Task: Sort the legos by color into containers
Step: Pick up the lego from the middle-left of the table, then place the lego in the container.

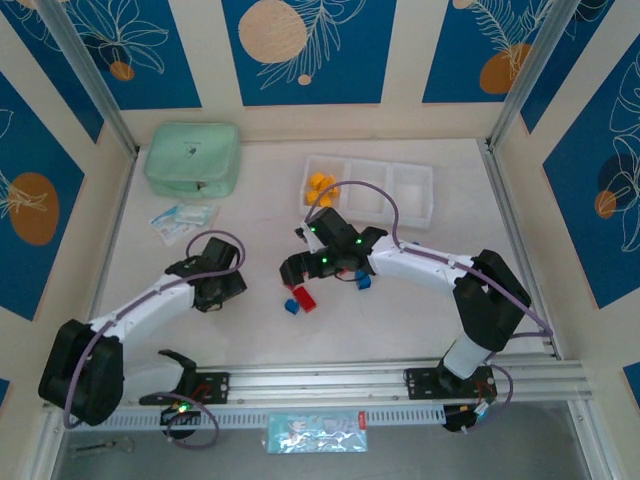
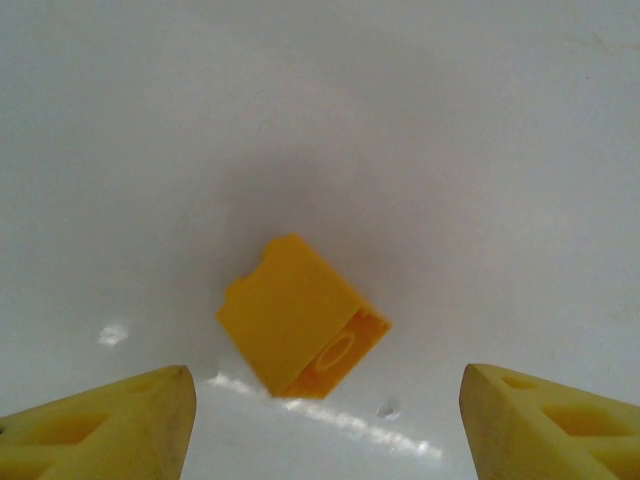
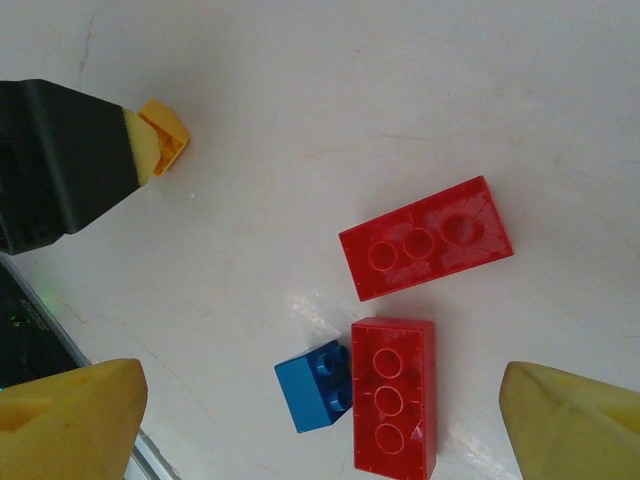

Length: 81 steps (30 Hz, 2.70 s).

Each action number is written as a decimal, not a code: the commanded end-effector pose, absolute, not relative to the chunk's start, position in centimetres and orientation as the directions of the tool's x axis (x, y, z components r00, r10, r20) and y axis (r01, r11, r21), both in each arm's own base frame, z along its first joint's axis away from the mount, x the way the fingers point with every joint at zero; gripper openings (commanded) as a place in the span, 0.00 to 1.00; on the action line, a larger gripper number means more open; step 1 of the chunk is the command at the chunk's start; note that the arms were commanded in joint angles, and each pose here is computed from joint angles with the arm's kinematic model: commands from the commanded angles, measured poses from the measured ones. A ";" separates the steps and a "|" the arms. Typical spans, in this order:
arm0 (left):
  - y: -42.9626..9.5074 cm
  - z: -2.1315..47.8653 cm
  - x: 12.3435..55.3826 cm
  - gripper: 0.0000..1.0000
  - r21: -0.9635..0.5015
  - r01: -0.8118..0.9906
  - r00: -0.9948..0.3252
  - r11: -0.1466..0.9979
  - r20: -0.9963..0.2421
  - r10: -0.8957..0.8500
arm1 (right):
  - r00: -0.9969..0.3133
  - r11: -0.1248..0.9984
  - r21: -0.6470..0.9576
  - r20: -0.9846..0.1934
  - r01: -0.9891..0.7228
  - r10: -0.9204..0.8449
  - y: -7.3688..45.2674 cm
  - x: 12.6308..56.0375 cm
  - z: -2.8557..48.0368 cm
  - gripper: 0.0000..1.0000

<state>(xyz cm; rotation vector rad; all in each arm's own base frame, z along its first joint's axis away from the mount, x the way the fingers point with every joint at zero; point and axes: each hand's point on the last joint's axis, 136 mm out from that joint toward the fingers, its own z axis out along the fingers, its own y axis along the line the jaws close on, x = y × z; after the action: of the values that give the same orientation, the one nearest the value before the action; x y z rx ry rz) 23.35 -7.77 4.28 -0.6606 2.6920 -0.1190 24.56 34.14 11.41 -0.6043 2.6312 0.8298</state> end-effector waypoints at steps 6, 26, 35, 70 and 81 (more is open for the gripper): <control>-8.6 3.4 25.4 0.63 -0.175 -0.429 -0.820 0.886 -0.336 -0.463 | -0.867 0.740 0.482 -0.408 -0.470 -0.285 33.5 24.6 11.5 0.92; -9.8 6.0 27.5 0.28 -0.190 -0.318 -0.843 0.929 -0.391 -0.369 | -0.895 0.743 0.538 -0.406 -0.398 -0.185 31.2 26.6 13.2 0.92; -17.0 13.6 33.7 0.25 -0.400 -0.066 -0.818 0.914 -0.502 -0.279 | -0.916 0.831 0.510 -0.401 -0.220 0.003 23.9 30.3 14.3 0.92; -32.8 17.5 50.1 0.56 -0.336 0.332 -0.717 0.881 -0.697 0.005 | -0.878 0.891 0.437 -0.467 -0.121 0.109 16.8 34.6 16.9 0.93; -27.0 18.8 41.3 0.68 -0.339 0.286 -0.749 0.896 -0.663 -0.011 | -0.909 0.867 0.421 -0.410 -0.266 -0.080 22.1 29.0 16.0 0.93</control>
<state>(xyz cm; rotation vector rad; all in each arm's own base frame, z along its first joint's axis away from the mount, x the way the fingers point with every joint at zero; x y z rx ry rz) 43.46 -28.07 18.72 0.1999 2.3499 -0.5731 30.71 21.17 15.52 -0.1872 2.6360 0.6671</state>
